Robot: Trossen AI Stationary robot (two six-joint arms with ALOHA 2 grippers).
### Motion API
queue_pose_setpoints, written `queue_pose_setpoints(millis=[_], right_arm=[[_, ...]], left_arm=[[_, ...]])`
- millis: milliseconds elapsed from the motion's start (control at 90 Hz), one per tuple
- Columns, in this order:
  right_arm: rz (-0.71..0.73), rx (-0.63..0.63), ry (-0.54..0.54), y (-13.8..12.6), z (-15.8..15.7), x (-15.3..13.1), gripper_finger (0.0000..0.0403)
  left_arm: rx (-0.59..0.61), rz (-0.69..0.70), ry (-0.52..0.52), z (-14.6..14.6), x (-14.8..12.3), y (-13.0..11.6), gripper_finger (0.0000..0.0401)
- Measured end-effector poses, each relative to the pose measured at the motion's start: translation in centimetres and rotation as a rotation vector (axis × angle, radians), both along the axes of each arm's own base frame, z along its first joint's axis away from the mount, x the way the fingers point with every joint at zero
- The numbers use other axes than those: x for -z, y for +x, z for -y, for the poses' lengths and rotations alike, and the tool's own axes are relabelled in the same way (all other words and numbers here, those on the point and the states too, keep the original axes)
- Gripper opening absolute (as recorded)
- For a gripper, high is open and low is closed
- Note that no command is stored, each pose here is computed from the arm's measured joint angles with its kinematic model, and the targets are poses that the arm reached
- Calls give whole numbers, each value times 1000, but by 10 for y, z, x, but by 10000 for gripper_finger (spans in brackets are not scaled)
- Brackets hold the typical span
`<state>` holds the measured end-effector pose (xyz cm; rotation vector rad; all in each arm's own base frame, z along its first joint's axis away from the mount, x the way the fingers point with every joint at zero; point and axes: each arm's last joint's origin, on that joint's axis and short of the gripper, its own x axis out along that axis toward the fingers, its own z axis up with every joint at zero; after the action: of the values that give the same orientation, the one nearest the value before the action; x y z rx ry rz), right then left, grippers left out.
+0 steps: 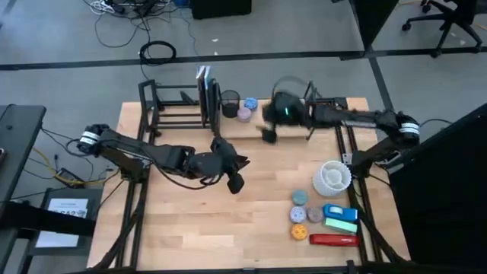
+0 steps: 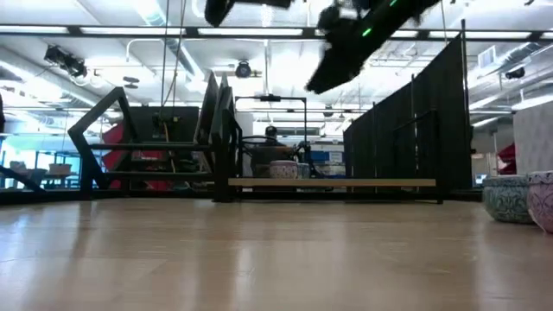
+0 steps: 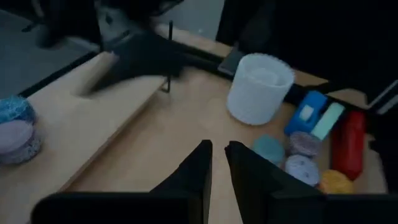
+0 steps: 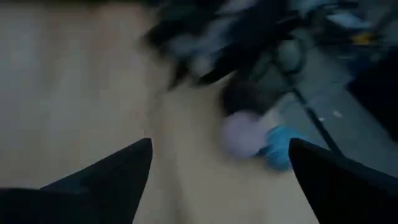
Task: Stock shelves
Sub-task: Remove the blue scented candle from the shelf
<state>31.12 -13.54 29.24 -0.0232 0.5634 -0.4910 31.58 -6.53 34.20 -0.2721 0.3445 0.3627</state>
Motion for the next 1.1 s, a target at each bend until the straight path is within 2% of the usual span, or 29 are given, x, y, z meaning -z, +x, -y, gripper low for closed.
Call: queue_pose_setpoints(millis=[222, 489, 789, 1100], right_arm=[[-18, 169, 123, 31, 75, 43, 346], [-142, 258, 205, 54, 123, 67, 346], [-266, 261, 252, 54, 128, 81, 346], [-446, 192, 281, 31, 106, 58, 346]], left_arm=[[0, 20, -3, -2, -8, -7, 37], [-1, 10, 2, -2, -7, -7, 37], [-2, -5, 5, -2, -6, -8, 37], [-5, -9, 2, -2, -5, -8, 37]])
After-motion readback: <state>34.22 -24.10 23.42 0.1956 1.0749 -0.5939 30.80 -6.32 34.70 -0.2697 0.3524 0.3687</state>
